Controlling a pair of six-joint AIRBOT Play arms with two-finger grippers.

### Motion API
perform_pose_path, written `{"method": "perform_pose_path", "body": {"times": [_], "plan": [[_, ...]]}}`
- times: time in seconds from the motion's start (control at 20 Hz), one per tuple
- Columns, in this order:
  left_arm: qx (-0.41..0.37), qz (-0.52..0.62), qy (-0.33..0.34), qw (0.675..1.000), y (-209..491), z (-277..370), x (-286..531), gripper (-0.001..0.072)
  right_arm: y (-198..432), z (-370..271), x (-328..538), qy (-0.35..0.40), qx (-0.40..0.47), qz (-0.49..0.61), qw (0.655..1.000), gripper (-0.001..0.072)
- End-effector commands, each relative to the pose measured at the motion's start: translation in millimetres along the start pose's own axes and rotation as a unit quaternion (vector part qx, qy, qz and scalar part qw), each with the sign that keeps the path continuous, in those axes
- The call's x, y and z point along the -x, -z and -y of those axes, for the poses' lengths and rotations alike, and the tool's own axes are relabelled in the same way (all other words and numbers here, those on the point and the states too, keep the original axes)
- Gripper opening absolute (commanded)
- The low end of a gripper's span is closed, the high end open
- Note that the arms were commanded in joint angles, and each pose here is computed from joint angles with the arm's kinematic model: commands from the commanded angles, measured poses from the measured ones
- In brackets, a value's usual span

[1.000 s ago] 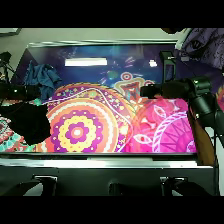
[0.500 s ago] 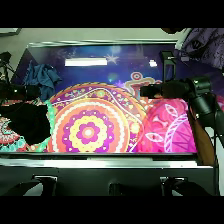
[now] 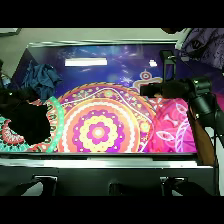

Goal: Fold the clothes and pants, and hang the long-sleeved shirts on hangers.

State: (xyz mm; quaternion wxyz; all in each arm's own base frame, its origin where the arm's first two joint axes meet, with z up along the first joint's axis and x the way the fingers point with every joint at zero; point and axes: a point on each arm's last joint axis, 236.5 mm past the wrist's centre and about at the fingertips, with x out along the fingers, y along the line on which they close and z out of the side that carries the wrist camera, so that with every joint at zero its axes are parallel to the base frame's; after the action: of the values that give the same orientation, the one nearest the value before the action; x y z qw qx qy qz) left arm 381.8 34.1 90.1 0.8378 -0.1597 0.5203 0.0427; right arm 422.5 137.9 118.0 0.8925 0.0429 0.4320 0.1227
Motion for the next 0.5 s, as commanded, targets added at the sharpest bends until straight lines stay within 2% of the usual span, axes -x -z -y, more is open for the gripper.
{"method": "perform_pose_path", "body": {"times": [0.0,0.2,0.45], "plan": [[0.082,-0.006,-0.048,0.995,15,-71,-25,0.072,-5,-1,1,-0.002,0.0,0.01,1.0,0.0034],[0.114,0.021,-0.076,0.99,29,-123,-59,0.072,-5,-1,1,-0.002,0.0,0.01,1.0,0.0034],[0.105,-0.049,-0.081,0.99,59,-145,-123,0.072,-4,-1,1,-0.002,0.0,0.008,1.0,0.0035]]}}
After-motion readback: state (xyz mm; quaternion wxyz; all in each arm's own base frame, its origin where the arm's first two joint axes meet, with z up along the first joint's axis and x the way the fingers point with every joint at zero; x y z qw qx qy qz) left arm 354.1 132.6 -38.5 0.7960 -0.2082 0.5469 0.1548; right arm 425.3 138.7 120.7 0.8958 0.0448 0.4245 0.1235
